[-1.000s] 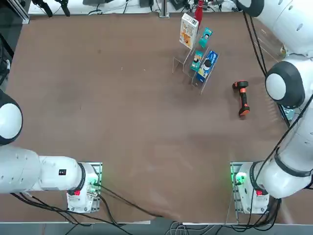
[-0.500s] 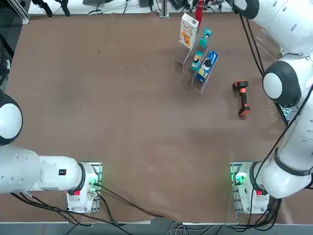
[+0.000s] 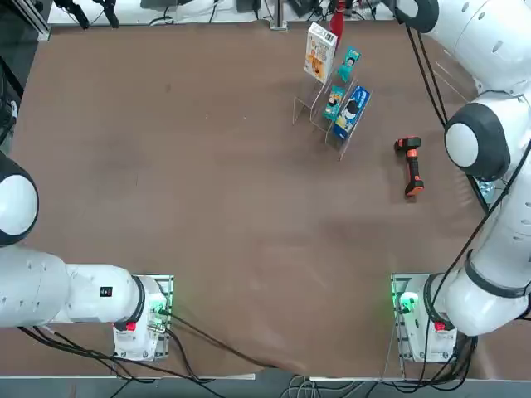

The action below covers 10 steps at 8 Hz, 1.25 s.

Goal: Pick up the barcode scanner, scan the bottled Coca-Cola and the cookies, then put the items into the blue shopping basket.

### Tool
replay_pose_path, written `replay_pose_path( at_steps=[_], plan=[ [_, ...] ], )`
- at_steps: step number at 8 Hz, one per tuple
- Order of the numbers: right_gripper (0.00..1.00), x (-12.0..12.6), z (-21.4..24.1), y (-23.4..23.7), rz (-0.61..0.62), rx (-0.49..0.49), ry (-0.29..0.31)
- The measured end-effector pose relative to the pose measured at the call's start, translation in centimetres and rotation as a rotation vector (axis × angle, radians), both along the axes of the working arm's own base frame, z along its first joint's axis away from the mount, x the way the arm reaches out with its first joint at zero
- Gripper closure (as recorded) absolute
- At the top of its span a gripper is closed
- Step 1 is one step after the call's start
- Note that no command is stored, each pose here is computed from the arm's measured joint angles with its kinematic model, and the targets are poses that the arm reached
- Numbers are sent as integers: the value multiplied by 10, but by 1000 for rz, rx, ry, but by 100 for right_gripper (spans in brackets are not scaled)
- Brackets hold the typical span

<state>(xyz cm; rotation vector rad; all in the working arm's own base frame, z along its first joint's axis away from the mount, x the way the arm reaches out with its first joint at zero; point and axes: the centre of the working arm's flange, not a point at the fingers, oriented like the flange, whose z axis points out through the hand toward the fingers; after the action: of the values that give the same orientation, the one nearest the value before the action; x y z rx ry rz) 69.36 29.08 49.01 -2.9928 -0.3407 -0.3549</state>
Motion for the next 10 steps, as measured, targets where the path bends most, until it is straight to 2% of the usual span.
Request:
replay_pose_path(
  at_steps=[1,2,6,8,10],
  plan=[
    [54,-1,0,1,3,0,0],
    [62,-1,2,3,6,-1,-4],
    [62,-3,3,2,12,-13,18],
    [62,-5,14,-27,55,-74,111],
    [62,-6,46,-101,46,-116,204]
  ],
)
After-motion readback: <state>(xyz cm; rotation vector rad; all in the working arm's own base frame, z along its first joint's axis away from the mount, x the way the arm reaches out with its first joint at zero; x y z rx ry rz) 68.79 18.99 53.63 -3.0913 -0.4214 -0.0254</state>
